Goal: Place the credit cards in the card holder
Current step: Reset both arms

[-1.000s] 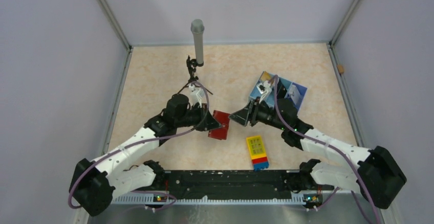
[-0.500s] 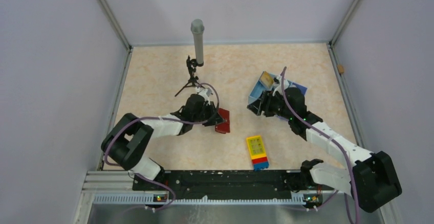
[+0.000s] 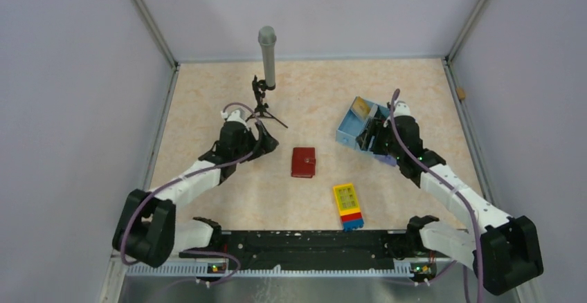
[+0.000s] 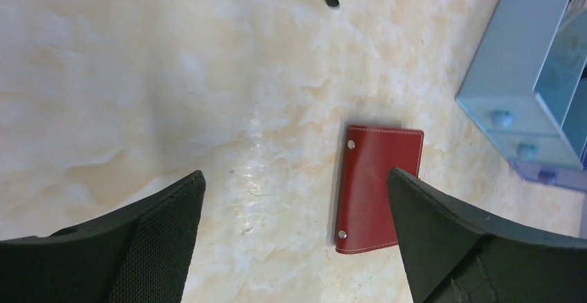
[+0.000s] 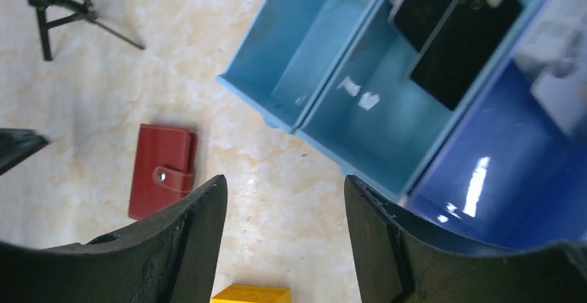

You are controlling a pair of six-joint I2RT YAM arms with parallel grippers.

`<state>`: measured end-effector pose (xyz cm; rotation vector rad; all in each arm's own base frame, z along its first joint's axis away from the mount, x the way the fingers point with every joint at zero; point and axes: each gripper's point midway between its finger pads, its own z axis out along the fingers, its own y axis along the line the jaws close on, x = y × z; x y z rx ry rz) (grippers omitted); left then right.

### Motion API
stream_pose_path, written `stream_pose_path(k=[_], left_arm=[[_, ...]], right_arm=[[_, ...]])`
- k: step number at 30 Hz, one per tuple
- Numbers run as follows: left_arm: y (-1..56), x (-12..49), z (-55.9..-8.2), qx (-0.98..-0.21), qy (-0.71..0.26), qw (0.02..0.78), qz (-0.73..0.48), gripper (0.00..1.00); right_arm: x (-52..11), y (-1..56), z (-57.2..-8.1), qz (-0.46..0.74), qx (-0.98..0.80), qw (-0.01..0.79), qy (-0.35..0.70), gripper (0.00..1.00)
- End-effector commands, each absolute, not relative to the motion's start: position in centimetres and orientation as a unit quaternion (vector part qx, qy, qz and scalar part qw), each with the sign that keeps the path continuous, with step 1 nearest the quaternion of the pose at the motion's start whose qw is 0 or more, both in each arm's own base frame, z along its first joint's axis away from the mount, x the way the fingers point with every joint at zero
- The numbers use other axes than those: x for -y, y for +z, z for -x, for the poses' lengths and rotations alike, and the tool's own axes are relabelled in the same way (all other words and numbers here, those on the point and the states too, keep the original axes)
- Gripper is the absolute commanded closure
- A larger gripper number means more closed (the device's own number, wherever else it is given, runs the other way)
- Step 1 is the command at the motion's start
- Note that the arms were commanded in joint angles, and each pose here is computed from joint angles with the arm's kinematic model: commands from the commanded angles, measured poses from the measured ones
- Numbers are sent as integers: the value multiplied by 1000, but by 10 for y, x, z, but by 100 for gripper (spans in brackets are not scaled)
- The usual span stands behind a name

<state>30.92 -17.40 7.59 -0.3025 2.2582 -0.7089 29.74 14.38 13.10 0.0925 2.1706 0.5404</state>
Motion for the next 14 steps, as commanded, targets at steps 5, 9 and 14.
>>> stream_pose_path(k=[5,9,14], left_arm=[[148,69,-299,-873,-138,417,211,1],[170,46,-291,-863,-118,441,216,1],[181,38,-284,-862,-103,453,202,1]], right_arm=[[-75,204,-301,-82,-810,574,91,34],[-63,216,-294,-90,-794,596,74,23],[-59,219,-291,-98,-787,605,74,22]])
